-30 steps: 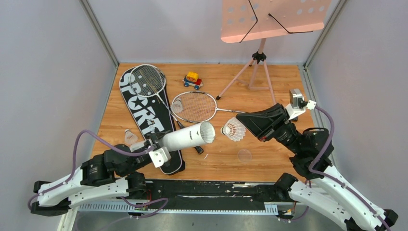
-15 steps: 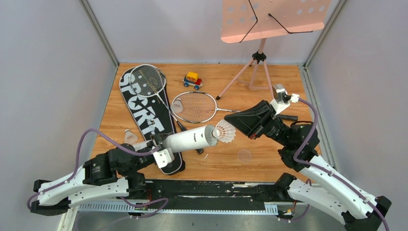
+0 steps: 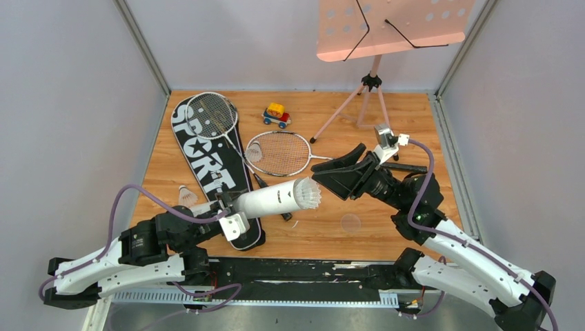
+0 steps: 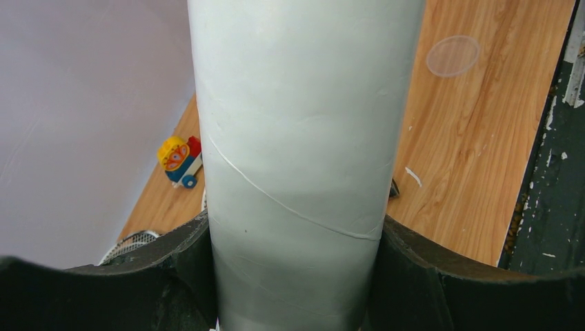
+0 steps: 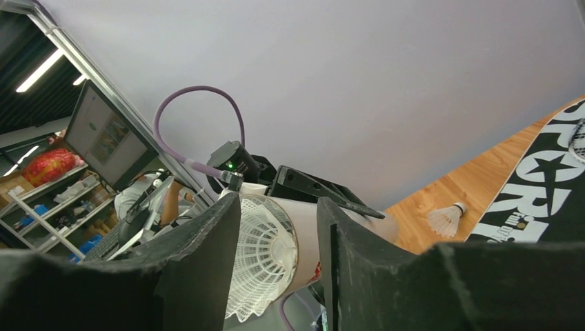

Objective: Pack up the badminton gear

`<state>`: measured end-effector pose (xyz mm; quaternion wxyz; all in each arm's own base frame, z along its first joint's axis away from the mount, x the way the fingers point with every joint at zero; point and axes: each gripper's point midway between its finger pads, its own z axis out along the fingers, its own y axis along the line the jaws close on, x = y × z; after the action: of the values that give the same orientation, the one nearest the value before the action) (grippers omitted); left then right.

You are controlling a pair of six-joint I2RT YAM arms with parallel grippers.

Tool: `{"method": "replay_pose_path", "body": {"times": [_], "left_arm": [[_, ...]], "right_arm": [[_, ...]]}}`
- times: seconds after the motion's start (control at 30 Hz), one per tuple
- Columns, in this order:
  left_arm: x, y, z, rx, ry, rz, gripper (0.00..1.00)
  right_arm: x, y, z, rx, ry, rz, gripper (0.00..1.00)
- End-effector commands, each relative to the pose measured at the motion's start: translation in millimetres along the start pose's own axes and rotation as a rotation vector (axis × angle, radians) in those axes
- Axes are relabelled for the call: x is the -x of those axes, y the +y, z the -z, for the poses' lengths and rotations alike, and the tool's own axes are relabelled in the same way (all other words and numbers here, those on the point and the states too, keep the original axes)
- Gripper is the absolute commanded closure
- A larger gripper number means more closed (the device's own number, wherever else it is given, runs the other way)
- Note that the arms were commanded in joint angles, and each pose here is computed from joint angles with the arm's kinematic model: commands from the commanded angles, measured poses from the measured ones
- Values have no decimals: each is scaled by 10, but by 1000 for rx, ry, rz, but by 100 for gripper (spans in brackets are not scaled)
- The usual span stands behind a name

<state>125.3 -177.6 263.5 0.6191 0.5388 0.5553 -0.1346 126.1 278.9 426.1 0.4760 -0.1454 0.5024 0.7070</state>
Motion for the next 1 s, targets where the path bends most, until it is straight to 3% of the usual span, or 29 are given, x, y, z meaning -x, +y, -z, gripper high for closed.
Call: {"method": "replay_pose_path", "body": {"times": [0.0, 0.07, 0.27, 0.73, 0.97], "left_arm": [[149, 91, 12, 36, -61, 26, 41], [145, 88, 9, 35, -59, 23, 41], [145, 77, -2, 29, -59, 20, 41], [59, 25, -84, 12, -4, -2, 42], [45, 19, -105, 11, 7, -6, 42]], "right_arm": [[-32, -62, 69, -57, 10, 14, 48], [-85, -97, 104, -72, 29, 17, 43], [-211, -218, 128, -140, 122, 46, 42], [-389, -525, -111, -270, 262, 22, 45], [-490, -652, -106, -307, 273, 16, 45]]}}
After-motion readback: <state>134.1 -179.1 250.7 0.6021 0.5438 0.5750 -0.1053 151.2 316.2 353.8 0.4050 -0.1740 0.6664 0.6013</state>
